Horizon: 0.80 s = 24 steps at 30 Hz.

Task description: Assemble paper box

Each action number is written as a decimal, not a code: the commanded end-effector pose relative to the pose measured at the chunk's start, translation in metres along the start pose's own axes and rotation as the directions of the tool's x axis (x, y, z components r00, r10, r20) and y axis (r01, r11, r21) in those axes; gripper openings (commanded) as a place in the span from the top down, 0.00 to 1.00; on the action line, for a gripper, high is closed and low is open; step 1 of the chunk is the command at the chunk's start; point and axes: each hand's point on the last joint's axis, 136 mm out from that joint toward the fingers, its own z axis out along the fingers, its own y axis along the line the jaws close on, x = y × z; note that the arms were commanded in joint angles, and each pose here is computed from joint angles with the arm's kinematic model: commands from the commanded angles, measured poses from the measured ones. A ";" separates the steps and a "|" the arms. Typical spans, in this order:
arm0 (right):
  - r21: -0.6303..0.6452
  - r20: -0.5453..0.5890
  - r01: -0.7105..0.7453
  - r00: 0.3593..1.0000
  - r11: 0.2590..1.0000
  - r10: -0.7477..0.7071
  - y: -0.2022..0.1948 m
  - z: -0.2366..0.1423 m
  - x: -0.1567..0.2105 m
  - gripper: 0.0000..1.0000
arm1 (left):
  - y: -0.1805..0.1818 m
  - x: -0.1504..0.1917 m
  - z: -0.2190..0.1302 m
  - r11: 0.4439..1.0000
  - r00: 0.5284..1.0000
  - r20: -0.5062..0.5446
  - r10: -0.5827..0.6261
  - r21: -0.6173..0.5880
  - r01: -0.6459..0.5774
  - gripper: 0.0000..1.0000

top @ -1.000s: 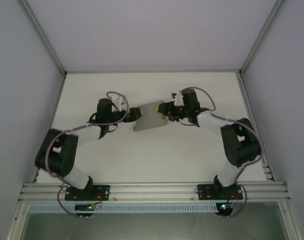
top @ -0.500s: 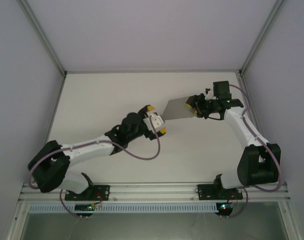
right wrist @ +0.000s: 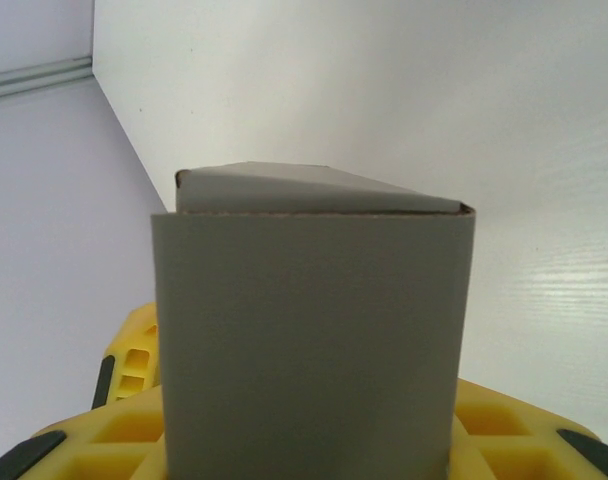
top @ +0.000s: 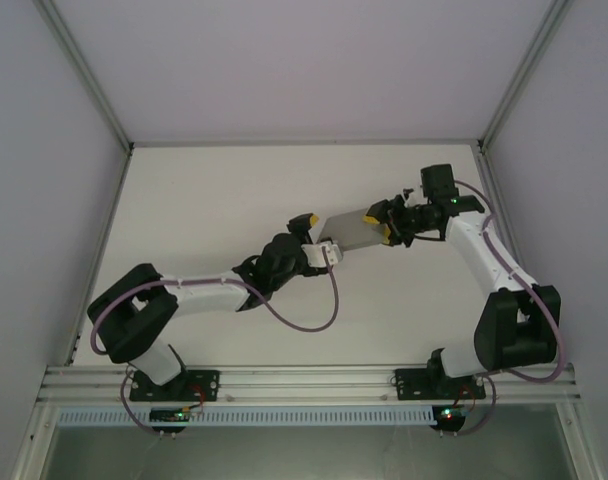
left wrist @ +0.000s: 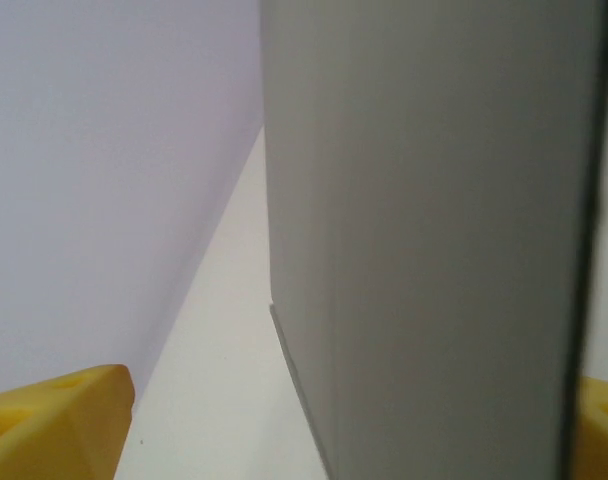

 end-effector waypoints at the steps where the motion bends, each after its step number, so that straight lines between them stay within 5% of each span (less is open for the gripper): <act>1: -0.003 -0.052 -0.024 0.998 1.000 0.024 0.006 0.000 0.009 0.61 | 0.027 -0.023 0.003 0.996 0.998 0.061 -0.004 -0.092 0.009 0.15; 11: -0.008 -0.126 -0.021 0.992 1.000 0.020 0.006 0.004 0.023 0.54 | 0.033 -0.024 -0.002 0.993 0.998 0.068 0.009 -0.119 -0.001 0.48; 17: -0.056 -0.115 -0.007 0.993 0.998 0.001 0.016 0.000 0.021 0.39 | 0.036 -0.026 -0.009 0.993 0.998 0.065 0.016 -0.114 -0.009 0.58; 22: -0.117 0.090 0.122 0.990 0.986 -0.112 0.030 -0.014 -0.014 0.19 | 0.023 -0.023 -0.022 1.000 0.999 0.044 -0.018 -0.004 0.018 0.61; 24: -0.077 0.220 0.223 0.954 0.972 -0.201 0.032 -0.025 -0.034 0.01 | 0.013 -0.021 -0.030 0.997 0.999 0.022 -0.034 0.074 0.032 0.61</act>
